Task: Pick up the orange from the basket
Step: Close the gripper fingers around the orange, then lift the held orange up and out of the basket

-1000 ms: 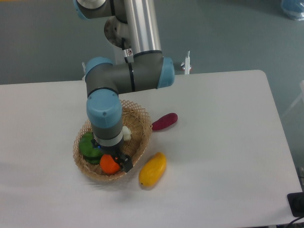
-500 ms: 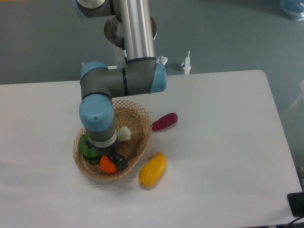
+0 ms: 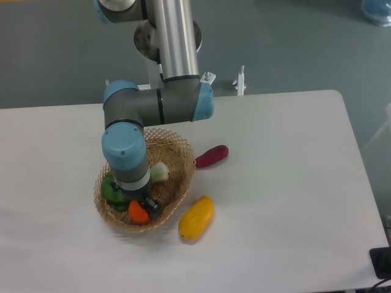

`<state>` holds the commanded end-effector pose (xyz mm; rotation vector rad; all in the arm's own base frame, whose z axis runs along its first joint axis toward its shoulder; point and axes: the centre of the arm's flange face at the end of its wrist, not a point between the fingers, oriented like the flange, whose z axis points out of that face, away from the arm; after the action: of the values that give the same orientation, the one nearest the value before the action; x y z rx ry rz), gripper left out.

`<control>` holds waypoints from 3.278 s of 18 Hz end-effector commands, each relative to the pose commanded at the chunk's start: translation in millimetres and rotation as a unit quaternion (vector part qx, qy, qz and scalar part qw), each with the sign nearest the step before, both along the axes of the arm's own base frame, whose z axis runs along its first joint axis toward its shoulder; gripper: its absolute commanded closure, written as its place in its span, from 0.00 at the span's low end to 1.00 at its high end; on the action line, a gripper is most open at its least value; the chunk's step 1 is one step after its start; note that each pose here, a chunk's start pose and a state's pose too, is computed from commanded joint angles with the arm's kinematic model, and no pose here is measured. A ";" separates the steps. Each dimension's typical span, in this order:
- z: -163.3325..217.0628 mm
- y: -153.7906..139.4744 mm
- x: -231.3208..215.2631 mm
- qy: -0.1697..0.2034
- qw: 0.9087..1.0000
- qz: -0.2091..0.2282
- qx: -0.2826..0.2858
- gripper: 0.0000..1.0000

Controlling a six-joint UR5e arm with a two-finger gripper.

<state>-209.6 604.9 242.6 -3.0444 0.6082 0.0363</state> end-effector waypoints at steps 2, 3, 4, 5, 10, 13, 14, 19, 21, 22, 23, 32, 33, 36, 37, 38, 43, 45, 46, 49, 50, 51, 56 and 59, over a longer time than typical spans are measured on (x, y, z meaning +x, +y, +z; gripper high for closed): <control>0.0 0.1 0.1 -0.001 1.000 0.000 0.000 0.30; 1.0 0.0 0.2 0.000 1.000 0.000 0.001 0.31; 1.9 -0.1 0.3 0.000 1.000 -0.001 0.002 0.33; 1.9 -0.1 0.3 0.000 1.000 -0.001 0.002 0.34; 7.0 -0.9 1.4 0.000 1.000 -0.003 0.007 0.37; 7.0 -1.0 1.3 0.000 1.000 -0.001 0.006 0.42; 6.3 -1.4 1.4 0.000 1.000 -0.001 0.005 0.42; 11.9 -2.0 2.3 0.001 1.000 -0.003 0.010 0.48; 12.6 -4.0 2.4 0.000 1.000 -0.003 0.009 0.49; 17.1 -4.7 2.8 0.002 1.000 -0.005 0.011 0.49; 19.7 -5.3 3.3 0.002 1.000 -0.006 0.012 0.49; 108.1 -34.3 -38.7 -0.006 0.994 0.035 0.103 0.49; 126.4 -39.0 -48.8 -0.007 0.991 0.043 0.125 0.49; 170.5 -44.3 -85.2 -0.020 0.987 0.067 0.148 0.49; 189.2 -48.0 -97.8 -0.025 0.988 0.061 0.139 0.49; 204.1 -56.3 -115.0 -0.031 0.990 0.051 0.131 0.49; 217.9 -94.5 -171.9 -0.024 0.992 0.030 0.120 0.49; 216.8 -110.4 -188.7 -0.023 0.993 0.011 0.114 0.49; 215.7 -117.4 -196.7 -0.022 0.993 0.007 0.113 0.49; 214.7 -136.6 -215.9 -0.019 0.994 -0.010 0.108 0.49; 213.9 -139.6 -218.4 -0.020 0.994 -0.015 0.105 0.49; 213.6 -141.2 -219.7 -0.020 0.994 -0.017 0.104 0.49; 212.7 -145.6 -224.0 -0.019 0.994 -0.013 0.102 0.49; 212.8 -145.4 -223.9 -0.019 0.994 -0.013 0.103 0.49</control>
<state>-433.5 459.4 455.4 -2.8308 0.6019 0.0370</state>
